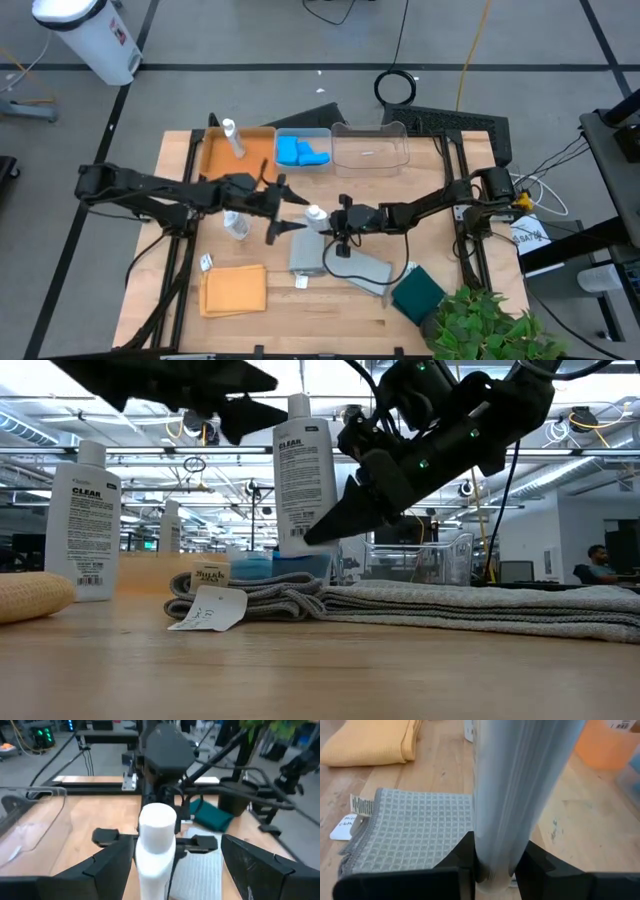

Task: Pick & Place Kitchen Items
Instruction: Put the white plastic restorer bottle into the orange bin

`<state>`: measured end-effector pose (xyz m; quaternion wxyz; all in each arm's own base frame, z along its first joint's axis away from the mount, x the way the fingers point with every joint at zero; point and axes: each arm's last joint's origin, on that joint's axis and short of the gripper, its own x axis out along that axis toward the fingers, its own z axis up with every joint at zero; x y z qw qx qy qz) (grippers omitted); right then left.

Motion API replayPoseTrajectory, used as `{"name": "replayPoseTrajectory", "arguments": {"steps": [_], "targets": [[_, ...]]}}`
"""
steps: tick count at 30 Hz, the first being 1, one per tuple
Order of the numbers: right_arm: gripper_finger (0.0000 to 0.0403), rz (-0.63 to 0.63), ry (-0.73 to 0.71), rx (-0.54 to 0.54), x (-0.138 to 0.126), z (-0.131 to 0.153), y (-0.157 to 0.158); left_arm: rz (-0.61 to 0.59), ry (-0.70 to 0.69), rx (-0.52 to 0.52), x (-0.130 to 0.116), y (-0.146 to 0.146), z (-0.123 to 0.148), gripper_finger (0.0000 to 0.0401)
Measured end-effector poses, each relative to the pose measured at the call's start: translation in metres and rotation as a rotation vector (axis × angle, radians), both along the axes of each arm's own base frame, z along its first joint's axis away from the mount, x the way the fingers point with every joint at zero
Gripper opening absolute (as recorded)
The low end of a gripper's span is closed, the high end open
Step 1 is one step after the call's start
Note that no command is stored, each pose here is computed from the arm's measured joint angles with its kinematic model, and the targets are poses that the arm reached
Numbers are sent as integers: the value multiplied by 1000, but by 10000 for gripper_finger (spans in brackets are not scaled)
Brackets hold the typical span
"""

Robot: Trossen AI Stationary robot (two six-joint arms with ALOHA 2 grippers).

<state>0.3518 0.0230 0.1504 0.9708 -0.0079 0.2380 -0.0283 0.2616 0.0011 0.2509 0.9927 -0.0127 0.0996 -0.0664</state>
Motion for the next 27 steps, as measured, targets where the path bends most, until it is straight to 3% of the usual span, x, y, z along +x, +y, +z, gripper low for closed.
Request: {"name": "replayPoseTrajectory", "arguments": {"steps": [8,17,27], "targets": [[70,2,4,-4,0,0,0,46,47,48,29,-4,-9,308],[70,2,23,-5,-1,-2,0,39,-2,47,29,-4,-3,301],[70,5,21,-9,-1,-2,0,23,4,39,29,-4,-4,180]]}}
